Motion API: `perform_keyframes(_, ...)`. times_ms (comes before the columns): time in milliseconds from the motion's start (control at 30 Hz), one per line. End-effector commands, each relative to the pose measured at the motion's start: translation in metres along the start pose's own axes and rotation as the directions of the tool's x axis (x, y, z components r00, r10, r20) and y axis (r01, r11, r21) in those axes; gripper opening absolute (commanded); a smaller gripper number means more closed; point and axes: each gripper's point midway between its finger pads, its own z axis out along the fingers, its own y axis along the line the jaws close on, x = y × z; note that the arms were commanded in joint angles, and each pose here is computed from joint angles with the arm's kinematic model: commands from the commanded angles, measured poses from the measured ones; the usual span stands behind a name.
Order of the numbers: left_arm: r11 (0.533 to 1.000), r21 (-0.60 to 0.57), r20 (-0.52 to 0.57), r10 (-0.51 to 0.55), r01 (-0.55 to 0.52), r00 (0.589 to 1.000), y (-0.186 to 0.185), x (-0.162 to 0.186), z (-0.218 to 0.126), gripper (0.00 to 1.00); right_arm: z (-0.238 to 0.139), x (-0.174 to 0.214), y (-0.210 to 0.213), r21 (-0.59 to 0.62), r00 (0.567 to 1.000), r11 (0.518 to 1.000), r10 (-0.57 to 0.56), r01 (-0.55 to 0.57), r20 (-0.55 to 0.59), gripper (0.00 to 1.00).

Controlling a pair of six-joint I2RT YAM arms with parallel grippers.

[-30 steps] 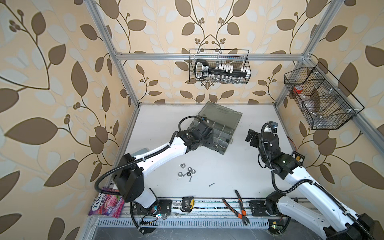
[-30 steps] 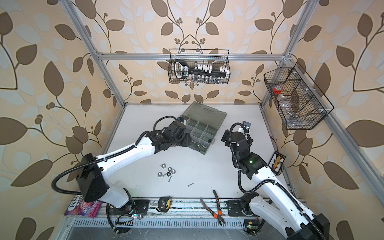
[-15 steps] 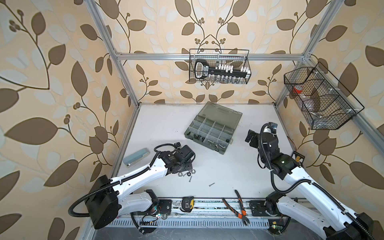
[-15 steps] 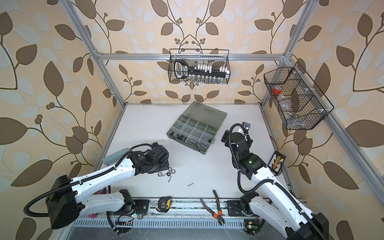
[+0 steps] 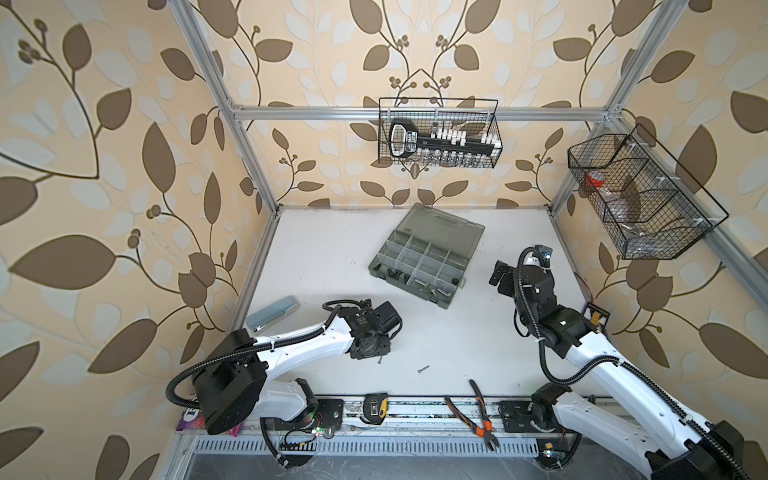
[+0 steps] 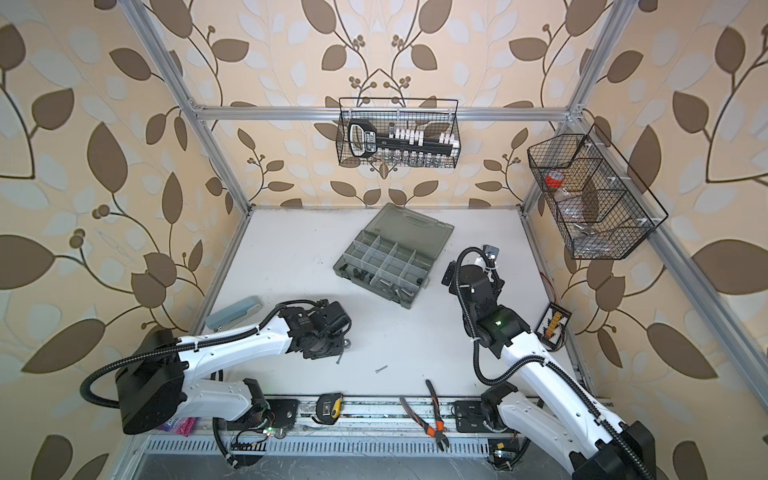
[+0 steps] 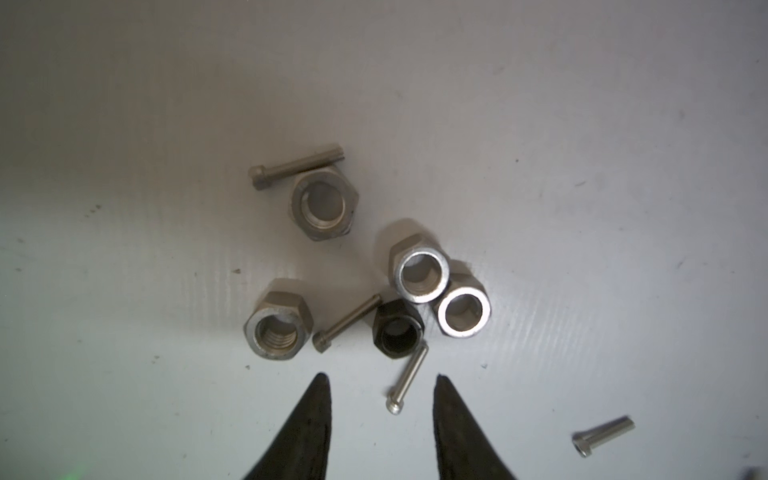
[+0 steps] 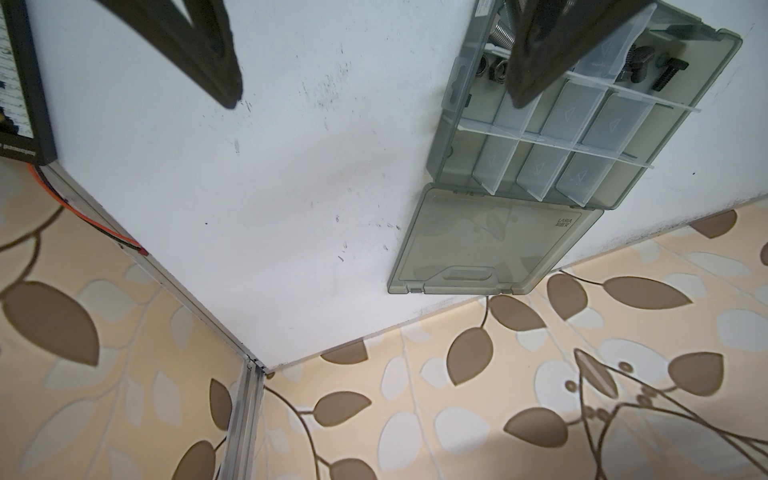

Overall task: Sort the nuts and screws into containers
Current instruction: 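Lower the left gripper and grasp the last black nut in the cluster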

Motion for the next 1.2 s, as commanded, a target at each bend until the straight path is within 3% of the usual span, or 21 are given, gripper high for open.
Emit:
perform_keyframes(0,1.000,0.023,0.014,0.008,-0.008,1.000,-0.011,-0.005,-0.005,0.40,0.001,0.000,-0.005,0.025,1.000,1.000,0.002,-0.003,0.011,1.00)
perform_keyframes(1167,0.998,-0.032,-0.048,0.043,-0.045,0.998,-0.017,0.000,0.023,0.29,-0.001,-0.004,-0.009,0.040,1.000,0.999,0.003,-0.004,0.029,1.00)
